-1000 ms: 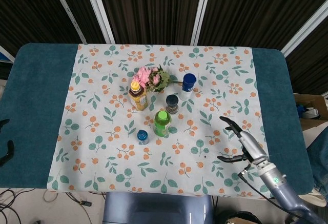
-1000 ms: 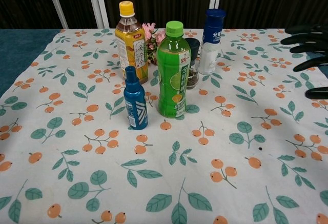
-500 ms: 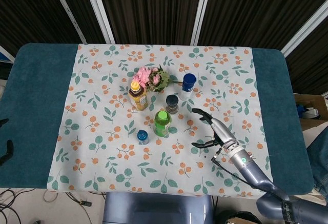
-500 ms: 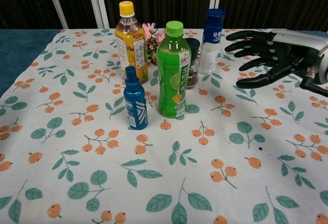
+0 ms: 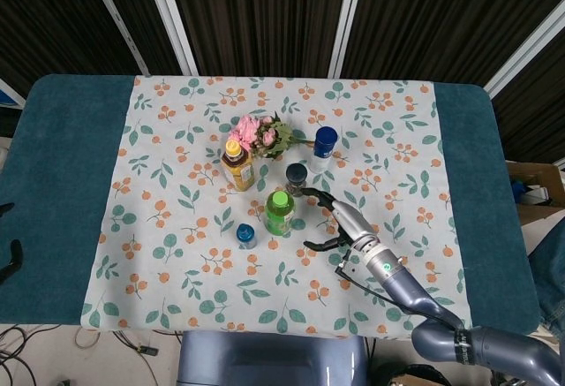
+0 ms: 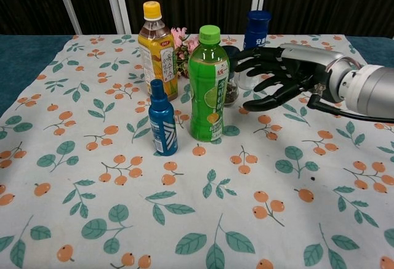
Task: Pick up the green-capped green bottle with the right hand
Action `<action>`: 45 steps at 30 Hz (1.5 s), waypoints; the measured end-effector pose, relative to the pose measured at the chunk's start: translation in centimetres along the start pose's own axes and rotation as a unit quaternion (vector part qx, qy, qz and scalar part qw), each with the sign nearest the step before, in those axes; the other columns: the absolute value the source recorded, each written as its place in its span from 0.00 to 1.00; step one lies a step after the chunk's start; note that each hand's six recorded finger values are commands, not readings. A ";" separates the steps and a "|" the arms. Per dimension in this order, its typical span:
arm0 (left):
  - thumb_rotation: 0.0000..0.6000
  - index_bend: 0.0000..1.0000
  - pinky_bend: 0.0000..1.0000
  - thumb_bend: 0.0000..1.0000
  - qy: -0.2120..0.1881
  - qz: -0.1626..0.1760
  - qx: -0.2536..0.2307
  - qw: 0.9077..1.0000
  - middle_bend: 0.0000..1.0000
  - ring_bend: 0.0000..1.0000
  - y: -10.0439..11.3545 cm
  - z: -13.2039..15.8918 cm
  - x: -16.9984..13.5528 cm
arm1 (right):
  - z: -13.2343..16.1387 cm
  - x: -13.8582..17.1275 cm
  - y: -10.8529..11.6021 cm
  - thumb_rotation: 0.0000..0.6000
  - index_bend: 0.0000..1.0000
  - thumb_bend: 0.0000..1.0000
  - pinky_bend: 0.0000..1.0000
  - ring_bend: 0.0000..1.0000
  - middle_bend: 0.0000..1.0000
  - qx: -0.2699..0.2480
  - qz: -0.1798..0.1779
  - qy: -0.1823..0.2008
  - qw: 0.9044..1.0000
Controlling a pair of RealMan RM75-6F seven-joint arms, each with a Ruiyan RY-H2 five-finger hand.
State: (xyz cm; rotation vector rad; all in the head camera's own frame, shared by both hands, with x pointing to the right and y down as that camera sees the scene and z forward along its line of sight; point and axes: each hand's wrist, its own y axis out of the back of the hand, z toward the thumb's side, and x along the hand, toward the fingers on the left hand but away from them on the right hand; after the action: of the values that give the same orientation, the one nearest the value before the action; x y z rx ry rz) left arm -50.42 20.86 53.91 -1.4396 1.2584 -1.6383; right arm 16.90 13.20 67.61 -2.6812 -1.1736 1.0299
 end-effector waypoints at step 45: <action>1.00 0.17 0.00 0.54 0.007 -0.001 0.008 1.000 0.04 0.05 -0.1 -0.1 0.4 | 2.9 -6.3 -3.8 1.00 0.47 0.39 0.42 0.42 0.46 0.008 0.017 -0.048 0.999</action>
State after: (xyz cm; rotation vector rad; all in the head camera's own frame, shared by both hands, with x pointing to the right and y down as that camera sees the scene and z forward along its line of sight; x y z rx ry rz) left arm -50.62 20.58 54.17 -1.4224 1.2498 -1.6582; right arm 9.62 11.11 69.99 -2.6757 -1.1327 1.1808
